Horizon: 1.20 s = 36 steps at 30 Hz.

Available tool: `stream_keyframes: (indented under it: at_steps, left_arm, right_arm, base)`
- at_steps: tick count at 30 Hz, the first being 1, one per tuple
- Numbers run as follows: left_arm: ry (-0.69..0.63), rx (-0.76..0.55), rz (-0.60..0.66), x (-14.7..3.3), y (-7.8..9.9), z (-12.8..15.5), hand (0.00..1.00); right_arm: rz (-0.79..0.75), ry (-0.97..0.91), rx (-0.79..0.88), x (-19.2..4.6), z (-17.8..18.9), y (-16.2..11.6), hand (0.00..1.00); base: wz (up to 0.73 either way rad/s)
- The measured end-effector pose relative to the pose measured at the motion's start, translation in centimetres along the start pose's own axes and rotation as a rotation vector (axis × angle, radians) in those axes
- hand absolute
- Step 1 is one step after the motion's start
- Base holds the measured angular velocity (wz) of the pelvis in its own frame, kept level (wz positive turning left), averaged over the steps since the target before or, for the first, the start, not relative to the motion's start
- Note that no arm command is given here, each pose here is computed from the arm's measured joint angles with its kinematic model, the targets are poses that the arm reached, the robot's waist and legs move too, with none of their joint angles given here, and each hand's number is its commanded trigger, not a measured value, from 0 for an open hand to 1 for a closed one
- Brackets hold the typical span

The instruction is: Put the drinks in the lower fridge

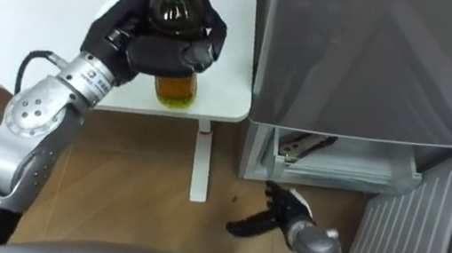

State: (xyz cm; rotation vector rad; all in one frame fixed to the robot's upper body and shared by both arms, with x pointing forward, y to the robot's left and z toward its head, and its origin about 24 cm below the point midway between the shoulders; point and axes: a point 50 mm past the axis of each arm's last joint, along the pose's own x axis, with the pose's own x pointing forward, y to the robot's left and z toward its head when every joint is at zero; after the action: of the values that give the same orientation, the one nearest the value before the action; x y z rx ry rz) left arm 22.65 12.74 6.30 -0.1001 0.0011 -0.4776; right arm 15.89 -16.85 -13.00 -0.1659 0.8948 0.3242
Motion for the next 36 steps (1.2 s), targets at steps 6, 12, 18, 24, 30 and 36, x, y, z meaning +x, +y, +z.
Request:
stream_keyframes:
  at_steps: [6, 12, 18, 24, 30, 36]
  left_arm:
    - [0.043, -0.069, -0.033, -0.7, -0.4, -1.3, 1.00]
    - [0.104, -0.107, -0.109, -1.0, -1.7, -2.9, 1.00]
    - [0.163, -0.148, -0.182, -1.2, -2.4, -4.4, 1.00]
    - [0.193, -0.159, -0.191, -1.4, -2.4, -5.0, 1.00]
    - [0.208, -0.164, -0.193, -1.5, -2.3, -5.3, 1.00]
    - [0.272, -0.180, -0.184, -1.9, -1.9, -6.6, 1.00]
  right_arm:
    - [0.074, -0.021, -0.018, 0.2, 0.6, 1.1, 0.00]
    - [0.130, -0.160, -0.059, -0.2, 3.7, 1.7, 0.00]
    - [0.241, -0.221, -0.098, -0.6, 5.4, 2.8, 0.00]
    - [0.394, -0.220, -0.084, -0.9, 5.6, 3.8, 0.00]
    - [0.489, -0.216, -0.051, -1.2, 5.4, 4.0, 0.00]
    - [0.604, -0.195, -0.051, -1.6, 5.4, 4.3, 0.00]
  base:
    - [0.09]
    - [-0.03]
    - [0.00]
    - [0.00]
    - [0.00]
    - [0.00]
